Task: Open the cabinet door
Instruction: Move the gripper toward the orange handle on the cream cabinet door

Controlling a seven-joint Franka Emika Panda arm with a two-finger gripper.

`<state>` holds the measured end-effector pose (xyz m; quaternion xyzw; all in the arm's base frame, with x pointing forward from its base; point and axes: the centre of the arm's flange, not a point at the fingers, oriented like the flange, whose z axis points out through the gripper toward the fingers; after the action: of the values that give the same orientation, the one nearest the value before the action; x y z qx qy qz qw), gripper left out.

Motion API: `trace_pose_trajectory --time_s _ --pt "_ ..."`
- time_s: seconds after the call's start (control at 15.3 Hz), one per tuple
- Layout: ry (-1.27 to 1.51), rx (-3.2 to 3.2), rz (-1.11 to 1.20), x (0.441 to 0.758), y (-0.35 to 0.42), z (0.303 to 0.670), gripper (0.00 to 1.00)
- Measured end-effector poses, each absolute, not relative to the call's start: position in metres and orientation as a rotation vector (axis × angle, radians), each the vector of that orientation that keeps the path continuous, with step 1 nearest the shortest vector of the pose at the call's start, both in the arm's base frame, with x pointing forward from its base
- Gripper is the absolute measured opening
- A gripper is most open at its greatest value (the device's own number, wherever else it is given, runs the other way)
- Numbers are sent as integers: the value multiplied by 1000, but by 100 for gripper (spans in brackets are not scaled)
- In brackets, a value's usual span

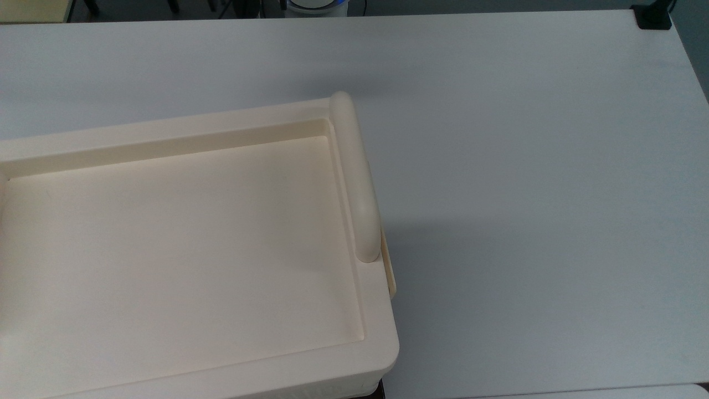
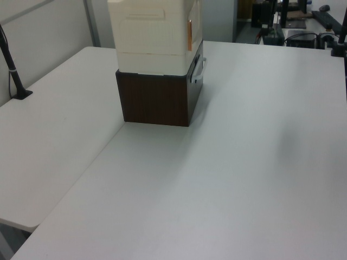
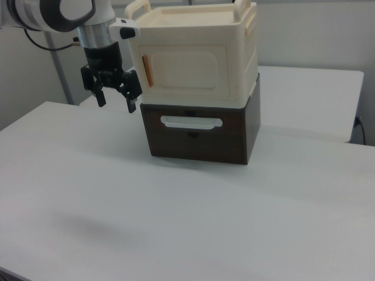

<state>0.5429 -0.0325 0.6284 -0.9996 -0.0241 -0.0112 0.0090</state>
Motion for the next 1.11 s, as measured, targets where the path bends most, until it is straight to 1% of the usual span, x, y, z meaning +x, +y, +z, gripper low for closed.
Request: trace_pose_trajectory --time_s 1.11 --pt "-78 -3123 -27 544 -32 626 100"
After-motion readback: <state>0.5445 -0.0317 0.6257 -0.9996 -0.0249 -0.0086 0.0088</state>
